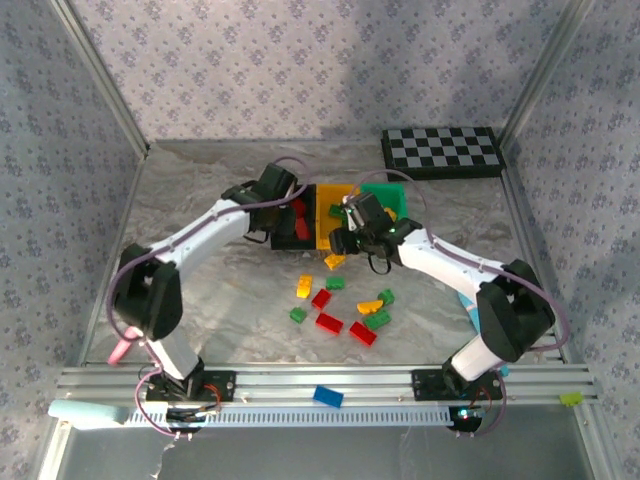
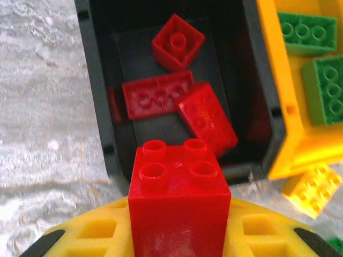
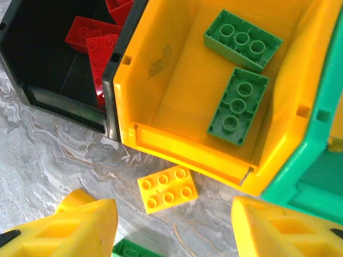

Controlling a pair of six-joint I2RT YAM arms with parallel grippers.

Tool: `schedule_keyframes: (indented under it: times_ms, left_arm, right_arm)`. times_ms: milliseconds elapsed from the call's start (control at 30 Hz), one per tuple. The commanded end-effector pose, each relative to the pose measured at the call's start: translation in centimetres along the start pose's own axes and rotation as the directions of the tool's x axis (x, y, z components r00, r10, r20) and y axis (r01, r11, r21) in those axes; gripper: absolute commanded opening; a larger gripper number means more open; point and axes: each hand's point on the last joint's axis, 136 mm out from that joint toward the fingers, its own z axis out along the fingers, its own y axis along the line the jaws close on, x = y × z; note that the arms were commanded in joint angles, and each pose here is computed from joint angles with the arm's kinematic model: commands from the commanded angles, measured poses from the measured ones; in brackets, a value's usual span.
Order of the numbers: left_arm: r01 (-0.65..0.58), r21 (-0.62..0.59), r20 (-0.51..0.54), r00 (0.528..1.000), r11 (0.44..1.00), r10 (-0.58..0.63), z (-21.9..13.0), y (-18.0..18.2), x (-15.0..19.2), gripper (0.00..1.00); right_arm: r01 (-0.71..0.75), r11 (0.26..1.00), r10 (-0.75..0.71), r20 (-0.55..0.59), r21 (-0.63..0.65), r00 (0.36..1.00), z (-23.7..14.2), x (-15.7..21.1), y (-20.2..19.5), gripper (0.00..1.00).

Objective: Sort the legos into containers by color
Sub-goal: Place the lego in the container.

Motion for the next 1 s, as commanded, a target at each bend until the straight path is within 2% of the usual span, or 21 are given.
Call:
schedule_keyframes:
  times_ms: [0, 67, 100, 133, 267, 567, 733, 833, 967]
  left_arm:
    - [0.001, -0.005, 0.001, 1.000, 1.000, -0.001, 1.7, 1.0, -2.0, 0.34]
    - [0.003, 0.046, -0.008, 1.000, 0.999, -0.003, 2.7, 0.3, -2.8, 0.43]
    - [-0.003, 0.055, -0.012, 1.000, 0.999, 0.004, 3.1, 0.0, -3.1, 0.59]
    - [-0.005, 0.054, -0.019, 1.000, 0.999, 0.006, 3.4, -0.1, -3.3, 0.68]
    - [-0.007, 0.075, -0.013, 1.000, 0.997, 0.008, 3.3, -0.7, -3.9, 0.77]
    - [0.010, 0.161, 0.112, 0.993, 0.987, -0.028, -0.1, -2.3, -3.3, 0.80]
    - [-0.016, 0.168, 0.137, 0.991, 0.986, -0.007, -0.8, -3.3, -2.1, 0.80]
    - [-0.011, 0.168, 0.121, 0.993, 0.986, -0.010, -0.5, -3.4, -1.2, 0.79]
    - [-0.001, 0.160, 0.110, 0.994, 0.987, -0.017, -0.4, -3.1, -0.3, 0.80]
  right_arm:
    - [-0.028, 0.999, 0.028, -0.021, 0.037, 0.999, -1.0, 1.4, -0.9, 0.60]
    - [-0.031, 0.998, 0.033, -0.031, 0.049, 0.999, -1.2, 2.1, -1.3, 0.59]
    - [-0.036, 0.998, 0.038, -0.034, 0.055, 0.999, -1.4, 2.5, -1.5, 0.59]
    - [-0.042, 0.997, 0.045, -0.039, 0.061, 0.998, -1.5, 2.8, -1.7, 0.59]
    - [-0.070, 0.995, 0.075, -0.076, 0.069, 0.994, -1.7, 4.9, -2.1, 0.59]
    - [-0.062, 0.991, 0.082, -0.177, 0.116, 0.981, -3.2, 9.5, -3.4, 0.59]
    - [0.002, 1.000, -0.006, -0.213, -0.018, 0.977, -1.9, 10.2, -0.2, 0.59]
    - [0.069, 0.990, -0.096, -0.226, -0.121, 0.969, -0.8, 9.4, 2.1, 0.61]
    - [0.146, 0.971, -0.188, -0.224, -0.190, 0.956, 0.4, 8.0, 4.0, 0.62]
